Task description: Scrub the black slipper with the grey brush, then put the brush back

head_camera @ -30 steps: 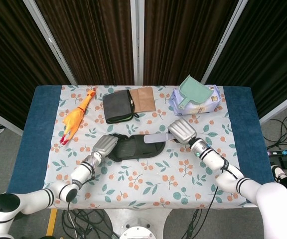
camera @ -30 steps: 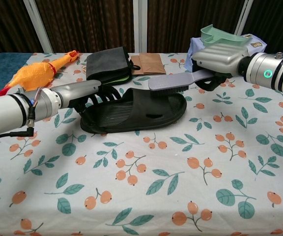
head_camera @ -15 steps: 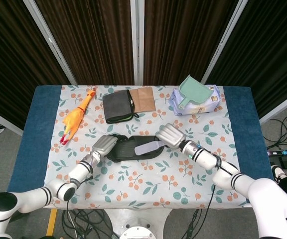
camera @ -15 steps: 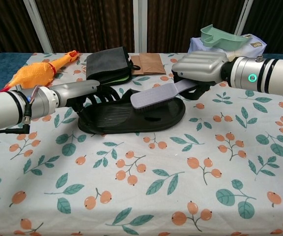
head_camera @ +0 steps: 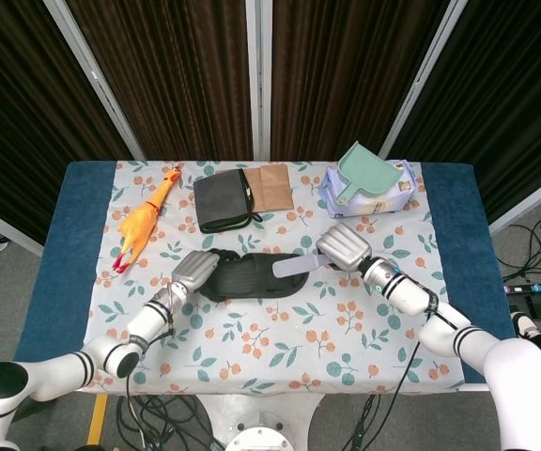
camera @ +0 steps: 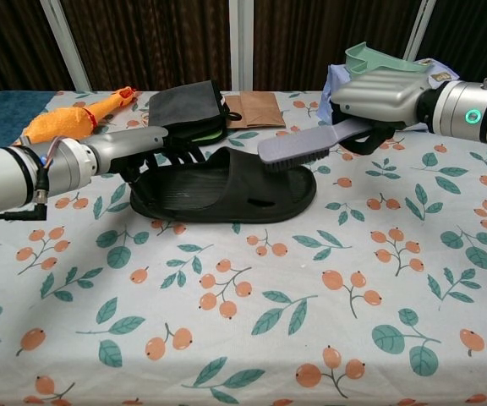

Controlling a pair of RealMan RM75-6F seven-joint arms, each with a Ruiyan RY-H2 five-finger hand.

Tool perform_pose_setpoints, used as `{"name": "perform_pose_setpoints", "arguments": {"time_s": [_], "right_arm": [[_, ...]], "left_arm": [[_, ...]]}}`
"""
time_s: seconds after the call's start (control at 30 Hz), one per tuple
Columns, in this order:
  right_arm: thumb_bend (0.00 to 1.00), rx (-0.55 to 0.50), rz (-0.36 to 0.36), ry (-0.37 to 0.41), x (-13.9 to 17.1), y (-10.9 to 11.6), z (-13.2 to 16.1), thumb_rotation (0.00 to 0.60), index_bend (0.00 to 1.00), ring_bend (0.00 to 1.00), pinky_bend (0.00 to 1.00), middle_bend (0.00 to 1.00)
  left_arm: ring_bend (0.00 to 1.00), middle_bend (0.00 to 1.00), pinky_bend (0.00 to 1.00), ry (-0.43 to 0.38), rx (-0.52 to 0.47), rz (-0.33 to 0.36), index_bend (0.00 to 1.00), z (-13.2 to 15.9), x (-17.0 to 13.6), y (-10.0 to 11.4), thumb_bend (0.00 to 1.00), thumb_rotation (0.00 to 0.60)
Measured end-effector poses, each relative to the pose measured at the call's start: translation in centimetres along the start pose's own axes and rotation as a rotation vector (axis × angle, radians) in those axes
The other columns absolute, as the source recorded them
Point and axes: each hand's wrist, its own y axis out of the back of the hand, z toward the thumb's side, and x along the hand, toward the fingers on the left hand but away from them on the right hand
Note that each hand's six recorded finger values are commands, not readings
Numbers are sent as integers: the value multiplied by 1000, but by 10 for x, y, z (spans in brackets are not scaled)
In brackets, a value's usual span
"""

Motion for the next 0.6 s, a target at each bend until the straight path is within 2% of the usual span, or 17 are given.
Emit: {"name": "perform_pose_setpoints", "arguments": {"time_s": [0.13,0.2,0.43,0.6], "right_arm": [[665,-175,-26,-22,-5,8,1,600,1000,1000,1000,1000],[665,-210,-15,-28,-10,7,4,600,1000,1000,1000,1000],[665,-226,33,-22,-29,-2,23,600,1000,1000,1000,1000],[665,-161,73,-28,-32,-12,23,600,1000,1000,1000,1000]], "left_arm": [[265,367,440,-8,2,16,314,1,-1,0,59,600],[265,367,440,-9,-12,19,314,1,-1,0,59,600],[265,369,440,-16,-99,29,314,2,-2,2,59,600],[265,369,440,-26,-131,22,314,2,-1,2,59,600]]}}
